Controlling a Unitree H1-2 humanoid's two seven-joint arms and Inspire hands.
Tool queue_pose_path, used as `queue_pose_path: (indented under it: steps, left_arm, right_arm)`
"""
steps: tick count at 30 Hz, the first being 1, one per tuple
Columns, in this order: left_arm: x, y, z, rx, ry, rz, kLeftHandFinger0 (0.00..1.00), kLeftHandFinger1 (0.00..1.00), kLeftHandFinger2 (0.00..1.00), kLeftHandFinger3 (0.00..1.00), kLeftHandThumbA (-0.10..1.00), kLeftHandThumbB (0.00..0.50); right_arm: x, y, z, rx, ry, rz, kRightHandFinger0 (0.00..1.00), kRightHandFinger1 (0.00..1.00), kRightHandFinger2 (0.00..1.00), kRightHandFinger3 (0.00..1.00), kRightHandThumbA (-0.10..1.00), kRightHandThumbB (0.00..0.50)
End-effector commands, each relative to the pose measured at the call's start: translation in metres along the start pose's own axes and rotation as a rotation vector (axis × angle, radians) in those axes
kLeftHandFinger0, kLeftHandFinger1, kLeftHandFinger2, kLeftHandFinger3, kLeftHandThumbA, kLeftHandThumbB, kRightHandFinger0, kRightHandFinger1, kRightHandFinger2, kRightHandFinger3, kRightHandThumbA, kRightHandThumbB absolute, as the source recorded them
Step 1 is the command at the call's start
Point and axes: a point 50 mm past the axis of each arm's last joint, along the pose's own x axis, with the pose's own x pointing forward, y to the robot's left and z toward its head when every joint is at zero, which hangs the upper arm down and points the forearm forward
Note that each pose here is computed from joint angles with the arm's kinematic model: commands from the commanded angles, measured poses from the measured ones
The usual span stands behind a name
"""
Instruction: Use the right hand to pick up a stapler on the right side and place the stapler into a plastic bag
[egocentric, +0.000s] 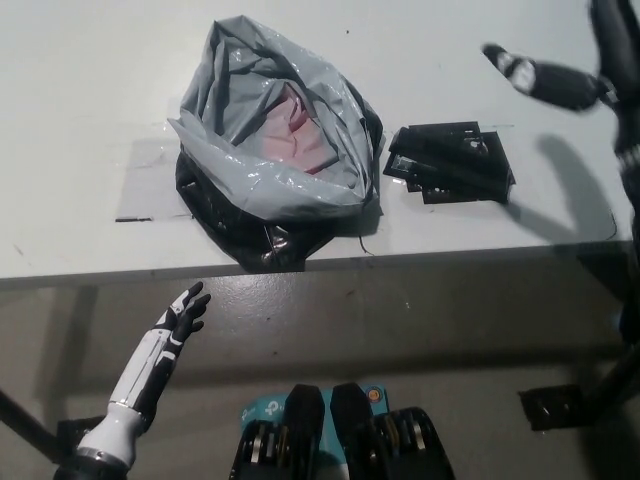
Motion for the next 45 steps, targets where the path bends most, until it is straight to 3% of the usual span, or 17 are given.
queue_pose_path:
  steps: [1, 9, 12, 19, 21, 22, 26, 31, 43, 44, 45]
  left_arm:
    - [0.008, 0.005, 0.019, 0.001, -0.101, -0.001, 1.0, 1.0, 1.0, 1.0, 1.0, 0.276]
    - [0.009, 0.004, 0.019, 0.002, -0.104, -0.002, 1.0, 1.0, 1.0, 1.0, 1.0, 0.27]
    - [0.01, 0.005, 0.02, 0.0, -0.1, -0.006, 1.0, 1.0, 1.0, 1.0, 1.0, 0.275]
    - [0.011, 0.006, 0.02, 0.017, -0.105, -0.002, 1.0, 1.0, 1.0, 1.0, 1.0, 0.275]
    - [0.01, 0.007, 0.02, 0.019, -0.102, 0.0, 1.0, 1.0, 1.0, 1.0, 1.0, 0.273]
    - [0.01, 0.008, 0.02, 0.018, -0.098, 0.0, 1.0, 1.0, 1.0, 1.0, 1.0, 0.275]
    - [0.009, 0.007, 0.019, 0.008, -0.095, -0.002, 1.0, 1.0, 1.0, 1.0, 1.0, 0.278]
    - [0.009, 0.007, 0.018, 0.001, -0.103, -0.005, 1.0, 1.0, 1.0, 1.0, 1.0, 0.258]
    - [0.007, 0.006, 0.018, 0.005, -0.091, -0.011, 1.0, 1.0, 1.0, 1.0, 1.0, 0.278]
    - [0.007, 0.006, 0.018, 0.009, -0.094, -0.013, 1.0, 1.0, 1.0, 1.0, 1.0, 0.273]
    - [0.008, 0.006, 0.017, 0.011, -0.098, -0.015, 1.0, 1.0, 1.0, 1.0, 1.0, 0.273]
  right_arm:
    - [0.095, 0.0, 0.001, -0.129, 0.265, 0.336, 1.0, 1.0, 1.0, 1.0, 0.79, 0.38]
    - [0.11, 0.044, -0.028, -0.269, 0.397, 0.455, 1.0, 1.0, 1.0, 1.0, 0.86, 0.409]
    - [0.11, 0.058, -0.039, -0.332, 0.438, 0.519, 1.0, 1.0, 1.0, 1.0, 0.95, 0.439]
    - [0.096, 0.08, -0.058, -0.314, 0.514, 0.585, 1.0, 1.0, 1.0, 1.0, 0.87, 0.438]
    - [0.09, 0.085, -0.064, -0.318, 0.518, 0.607, 1.0, 1.0, 1.0, 1.0, 0.93, 0.438]
    - [0.086, 0.089, -0.069, -0.321, 0.532, 0.621, 1.0, 1.0, 1.0, 1.0, 0.94, 0.418]
    - [0.075, 0.092, -0.082, -0.328, 0.579, 0.64, 1.0, 1.0, 1.0, 1.0, 0.96, 0.415]
    - [0.063, 0.092, -0.099, -0.304, 0.641, 0.656, 1.0, 1.0, 1.0, 1.0, 0.94, 0.413]
    - [0.041, 0.073, -0.131, -0.311, 0.727, 0.648, 1.0, 1.0, 1.0, 1.0, 0.95, 0.367]
    - [0.039, 0.071, -0.133, -0.301, 0.72, 0.637, 1.0, 1.0, 1.0, 1.0, 0.9, 0.372]
    - [0.038, 0.069, -0.135, -0.281, 0.718, 0.617, 0.9, 0.89, 0.97, 1.0, 0.86, 0.371]
